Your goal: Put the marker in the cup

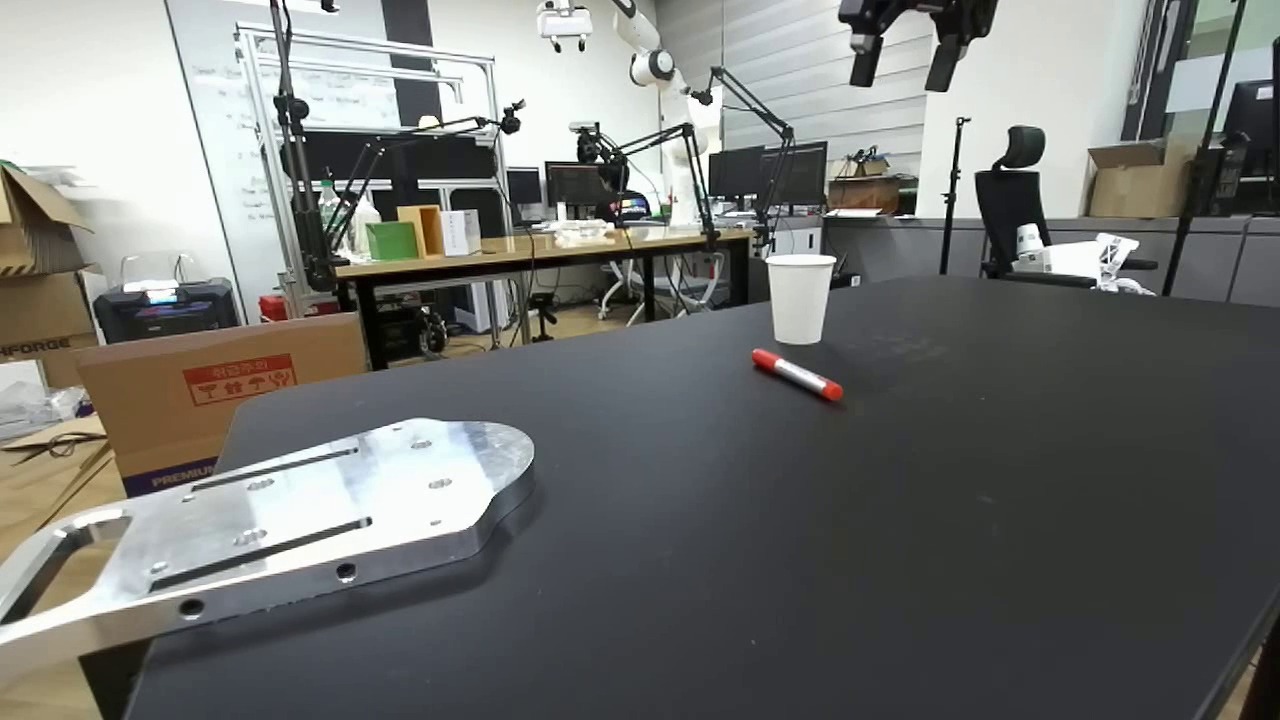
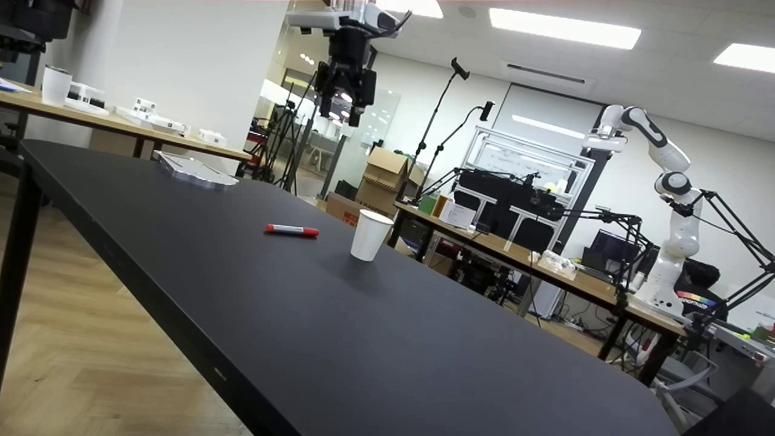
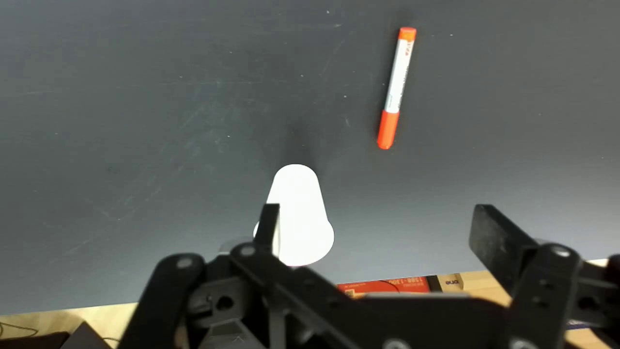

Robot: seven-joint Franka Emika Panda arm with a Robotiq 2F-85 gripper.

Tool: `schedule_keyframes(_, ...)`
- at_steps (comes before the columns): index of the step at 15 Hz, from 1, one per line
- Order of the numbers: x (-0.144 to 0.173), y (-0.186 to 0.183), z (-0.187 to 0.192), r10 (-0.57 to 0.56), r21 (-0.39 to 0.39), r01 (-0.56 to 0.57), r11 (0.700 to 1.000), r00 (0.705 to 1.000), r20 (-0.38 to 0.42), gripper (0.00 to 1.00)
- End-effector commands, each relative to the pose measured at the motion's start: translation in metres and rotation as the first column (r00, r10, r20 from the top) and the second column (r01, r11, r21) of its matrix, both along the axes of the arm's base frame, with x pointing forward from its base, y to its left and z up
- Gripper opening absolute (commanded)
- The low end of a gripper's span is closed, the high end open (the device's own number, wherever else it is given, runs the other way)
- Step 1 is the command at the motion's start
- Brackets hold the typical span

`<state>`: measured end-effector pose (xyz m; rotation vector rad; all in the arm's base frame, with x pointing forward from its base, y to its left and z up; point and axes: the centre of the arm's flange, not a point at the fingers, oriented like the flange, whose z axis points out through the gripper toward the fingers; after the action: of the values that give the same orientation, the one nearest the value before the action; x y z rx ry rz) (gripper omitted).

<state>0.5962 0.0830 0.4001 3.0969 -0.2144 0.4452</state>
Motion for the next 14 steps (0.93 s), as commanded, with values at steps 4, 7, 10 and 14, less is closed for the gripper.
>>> schedule_keyframes(4,0.016,0.026,-0.013,0.028,0.008,-0.028,1.000,1.000,-0.011,1.00)
schedule_keyframes(7,0.016,0.020,-0.013,0.021,0.005,-0.021,1.000,1.000,-0.011,1.00)
schedule_keyframes(10,0.016,0.020,-0.013,0.020,0.005,-0.020,1.000,1.000,-0.010,1.00)
schedule_keyframes(14,0.022,0.018,-0.037,0.010,0.018,-0.010,1.000,1.000,-0.023,1.00)
